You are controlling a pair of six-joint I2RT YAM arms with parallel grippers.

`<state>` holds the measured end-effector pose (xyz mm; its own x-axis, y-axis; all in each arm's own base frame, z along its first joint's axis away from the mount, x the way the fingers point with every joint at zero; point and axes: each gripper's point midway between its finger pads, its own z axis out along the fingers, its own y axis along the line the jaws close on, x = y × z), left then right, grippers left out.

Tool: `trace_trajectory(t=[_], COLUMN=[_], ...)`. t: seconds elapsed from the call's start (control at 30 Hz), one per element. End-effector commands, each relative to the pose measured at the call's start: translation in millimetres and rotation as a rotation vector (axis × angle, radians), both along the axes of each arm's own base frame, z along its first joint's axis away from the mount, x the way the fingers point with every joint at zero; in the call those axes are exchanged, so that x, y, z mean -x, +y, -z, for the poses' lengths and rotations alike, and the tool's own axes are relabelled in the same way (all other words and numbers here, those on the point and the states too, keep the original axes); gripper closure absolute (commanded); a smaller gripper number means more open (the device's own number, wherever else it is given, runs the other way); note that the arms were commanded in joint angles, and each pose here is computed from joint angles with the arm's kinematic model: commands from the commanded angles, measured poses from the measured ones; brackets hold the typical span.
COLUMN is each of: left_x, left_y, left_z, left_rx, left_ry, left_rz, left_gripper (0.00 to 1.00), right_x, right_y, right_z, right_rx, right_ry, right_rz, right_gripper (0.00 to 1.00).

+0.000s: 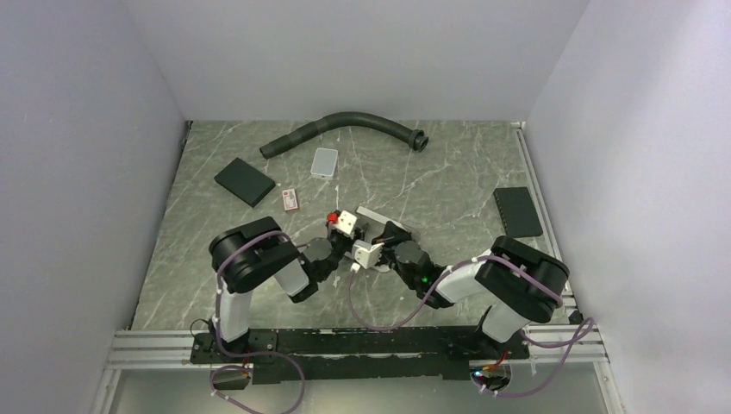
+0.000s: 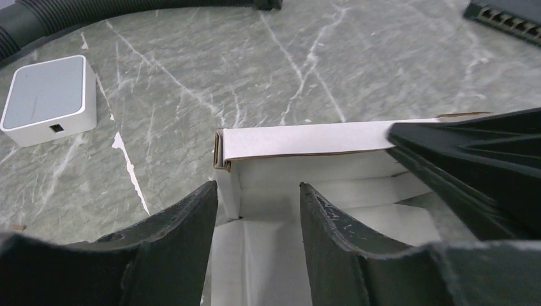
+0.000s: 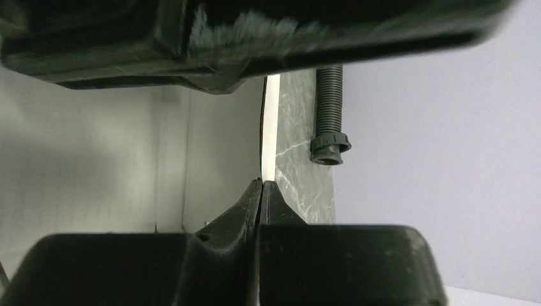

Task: Fold the paper box
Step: Fold the paper box at the center of the board.

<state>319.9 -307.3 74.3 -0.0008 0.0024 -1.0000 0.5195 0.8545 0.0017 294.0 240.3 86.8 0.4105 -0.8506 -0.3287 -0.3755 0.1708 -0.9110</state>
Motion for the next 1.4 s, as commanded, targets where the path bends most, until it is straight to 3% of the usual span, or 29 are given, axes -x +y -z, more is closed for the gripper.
trace_trajectory(t=[0.0,0.2,0.33,0.43,0.63,0.87,1.37], left_x=[18.3,31.4,23.6,14.1,16.6,7.2,-13.3], left_y=[0.7,33.4,61.8,78.2,68.9,59.2,44.0], left_z=[-36.5,-28.9,-23.3,-25.9,-29.9,-21.3,-11.6], left_rx=[0.137,0.100,0.082,0.124,0.080,0.135,0.156], left_ry=[-0.017,0.063,0.175,0.248,0.154,0.081,0.091], left_rz=[0.058,-0.010,-0.097,-0.068,0.127,0.226,0.275], left_gripper=[0.43,0.40,0.35,0.32,0.16,0.17,0.17], right_x=[-2.7,-5.1,-5.0,-4.7,-4.6,-3.9,-6.4], right_y=[2.3,-0.1,0.7,1.2,2.1,2.9,8.0], right_z=[-1.5,-3.7,-4.7,-6.0,-6.4,-8.5,-3.7], right_rx=[-0.034,-0.040,-0.043,-0.046,-0.049,-0.062,-0.048], right_ry=[0.032,0.031,0.032,0.030,0.027,0.022,0.056], right_rz=[0.007,0.016,0.014,0.009,0.004,-0.004,-0.005], right_gripper=[1.00,1.00,1.00,1.00,1.00,1.00,1.00])
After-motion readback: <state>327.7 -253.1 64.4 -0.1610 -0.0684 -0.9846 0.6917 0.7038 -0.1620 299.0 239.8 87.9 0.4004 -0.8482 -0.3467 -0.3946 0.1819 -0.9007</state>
